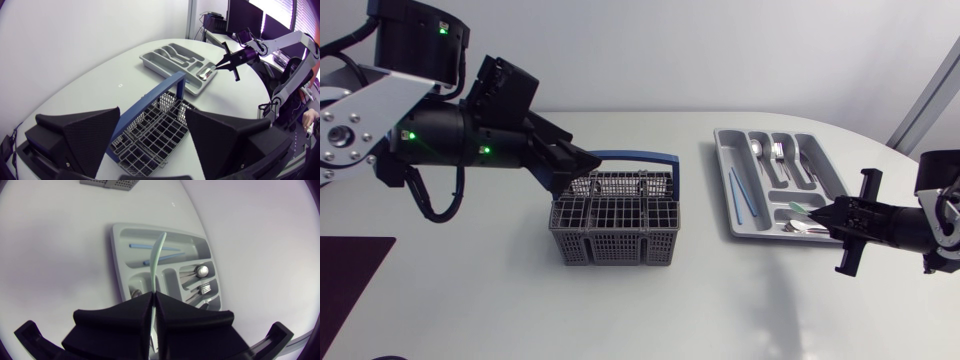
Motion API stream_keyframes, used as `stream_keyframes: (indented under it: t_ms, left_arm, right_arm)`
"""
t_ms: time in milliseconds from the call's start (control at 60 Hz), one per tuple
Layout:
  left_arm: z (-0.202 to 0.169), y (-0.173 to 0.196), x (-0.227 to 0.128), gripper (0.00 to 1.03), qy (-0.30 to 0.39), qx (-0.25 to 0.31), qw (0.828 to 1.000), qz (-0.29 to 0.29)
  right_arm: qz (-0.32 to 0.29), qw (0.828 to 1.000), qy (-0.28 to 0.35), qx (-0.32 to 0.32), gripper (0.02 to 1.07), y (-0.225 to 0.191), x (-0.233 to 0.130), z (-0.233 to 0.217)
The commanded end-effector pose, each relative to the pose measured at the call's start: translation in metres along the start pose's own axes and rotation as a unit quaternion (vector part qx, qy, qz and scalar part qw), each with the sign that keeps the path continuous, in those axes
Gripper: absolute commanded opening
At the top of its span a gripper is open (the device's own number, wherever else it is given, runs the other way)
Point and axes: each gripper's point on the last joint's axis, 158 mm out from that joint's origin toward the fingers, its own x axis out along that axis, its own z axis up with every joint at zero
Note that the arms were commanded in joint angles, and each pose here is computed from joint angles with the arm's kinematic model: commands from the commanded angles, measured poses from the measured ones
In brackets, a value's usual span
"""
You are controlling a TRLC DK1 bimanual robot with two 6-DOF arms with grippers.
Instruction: Unload the cutlery basket into the drawer organizer.
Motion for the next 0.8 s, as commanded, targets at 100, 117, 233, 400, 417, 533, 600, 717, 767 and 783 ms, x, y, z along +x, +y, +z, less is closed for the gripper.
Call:
stream_keyframes:
  t_ms: [100, 117, 233, 400, 417, 533, 600, 717, 767, 783]
  left_arm:
    - [-0.013, 0.002, -0.002, 0.99, 0.015, -0.018, 1.000, 0.006]
    - [-0.013, 0.003, -0.003, 0.99, 0.014, -0.017, 1.000, 0.007]
    - [-0.016, 0.003, -0.002, 0.99, 0.018, -0.019, 1.000, 0.007]
    - [-0.017, 0.003, -0.002, 0.99, 0.019, -0.019, 1.000, 0.009]
    - [-0.017, 0.003, -0.002, 0.99, 0.019, -0.019, 1.000, 0.009]
    - [-0.018, 0.003, -0.003, 0.99, 0.020, -0.020, 1.000, 0.010]
    - [-0.017, 0.004, -0.005, 0.99, 0.020, -0.020, 1.000, 0.013]
    - [-0.016, 0.007, -0.008, 0.99, 0.019, -0.023, 0.999, 0.019]
    - [-0.017, 0.009, -0.010, 0.99, 0.019, -0.025, 0.999, 0.022]
    - [-0.018, 0.010, -0.011, 0.99, 0.020, -0.026, 0.999, 0.024]
  right_arm:
    - [-0.012, 0.998, 0.052, -0.044, 0.07, 0.007, 0.023, -0.035]
    - [-0.012, 0.997, 0.056, -0.047, 0.07, 0.007, 0.025, -0.039]
    - [-0.022, 0.994, 0.082, -0.065, 0.07, 0.007, 0.036, -0.056]
    - [-0.034, 0.991, 0.101, -0.083, 0.07, 0.008, 0.043, -0.067]
    - [-0.033, 0.991, 0.104, -0.083, 0.07, 0.008, 0.044, -0.069]
    - [-0.045, 0.987, 0.116, -0.099, 0.09, 0.010, 0.048, -0.075]
    - [-0.051, 0.987, 0.117, -0.102, 0.22, 0.010, 0.047, -0.075]
    - [-0.054, 0.986, 0.123, -0.102, 0.52, 0.008, 0.046, -0.076]
    - [-0.055, 0.985, 0.126, -0.102, 0.65, 0.008, 0.045, -0.077]
    - [-0.056, 0.985, 0.126, -0.102, 0.67, 0.007, 0.044, -0.077]
